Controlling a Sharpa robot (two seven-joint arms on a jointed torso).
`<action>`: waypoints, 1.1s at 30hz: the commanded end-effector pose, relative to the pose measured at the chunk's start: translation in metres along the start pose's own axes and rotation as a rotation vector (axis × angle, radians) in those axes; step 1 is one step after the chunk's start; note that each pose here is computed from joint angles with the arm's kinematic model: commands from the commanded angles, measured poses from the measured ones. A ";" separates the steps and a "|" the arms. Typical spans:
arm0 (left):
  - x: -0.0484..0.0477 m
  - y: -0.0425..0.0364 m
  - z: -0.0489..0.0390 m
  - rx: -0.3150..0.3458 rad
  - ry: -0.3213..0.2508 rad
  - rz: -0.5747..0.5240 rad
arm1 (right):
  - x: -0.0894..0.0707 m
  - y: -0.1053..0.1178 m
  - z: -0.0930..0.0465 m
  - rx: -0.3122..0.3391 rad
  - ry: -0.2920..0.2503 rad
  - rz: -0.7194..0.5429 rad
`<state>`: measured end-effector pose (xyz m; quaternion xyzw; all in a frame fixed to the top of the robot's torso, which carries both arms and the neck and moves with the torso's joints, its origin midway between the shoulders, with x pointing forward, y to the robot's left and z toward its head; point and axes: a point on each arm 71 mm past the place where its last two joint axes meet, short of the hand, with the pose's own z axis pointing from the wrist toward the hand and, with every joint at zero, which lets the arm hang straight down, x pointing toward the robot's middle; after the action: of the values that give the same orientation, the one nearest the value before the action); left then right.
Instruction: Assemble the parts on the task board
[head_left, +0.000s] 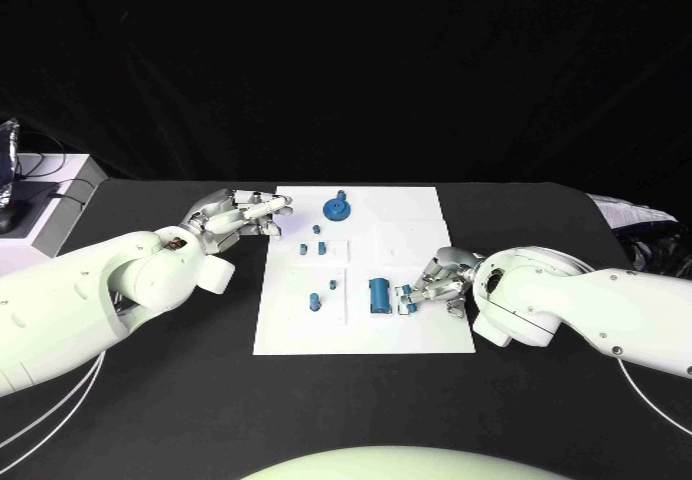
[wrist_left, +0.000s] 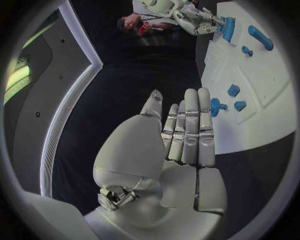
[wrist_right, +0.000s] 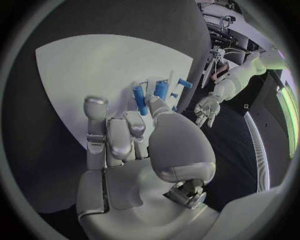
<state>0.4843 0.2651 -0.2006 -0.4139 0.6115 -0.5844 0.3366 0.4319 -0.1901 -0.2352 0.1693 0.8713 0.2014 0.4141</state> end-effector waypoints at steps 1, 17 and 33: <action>0.0018 -0.0010 0.0001 0.006 0.012 0.000 | 0.002 0.000 0.001 0.000 0.009 -0.005; 0.0010 -0.0006 -0.0002 0.001 0.014 0.000 | 0.005 0.001 0.000 -0.003 0.029 -0.030; 0.0028 0.0001 0.0008 -0.004 0.023 -0.003 | 0.002 0.003 0.001 -0.019 -0.023 -0.055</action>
<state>0.4844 0.2653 -0.2013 -0.4150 0.6143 -0.5820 0.3343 0.4317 -0.1874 -0.2356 0.1536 0.8709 0.1984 0.4225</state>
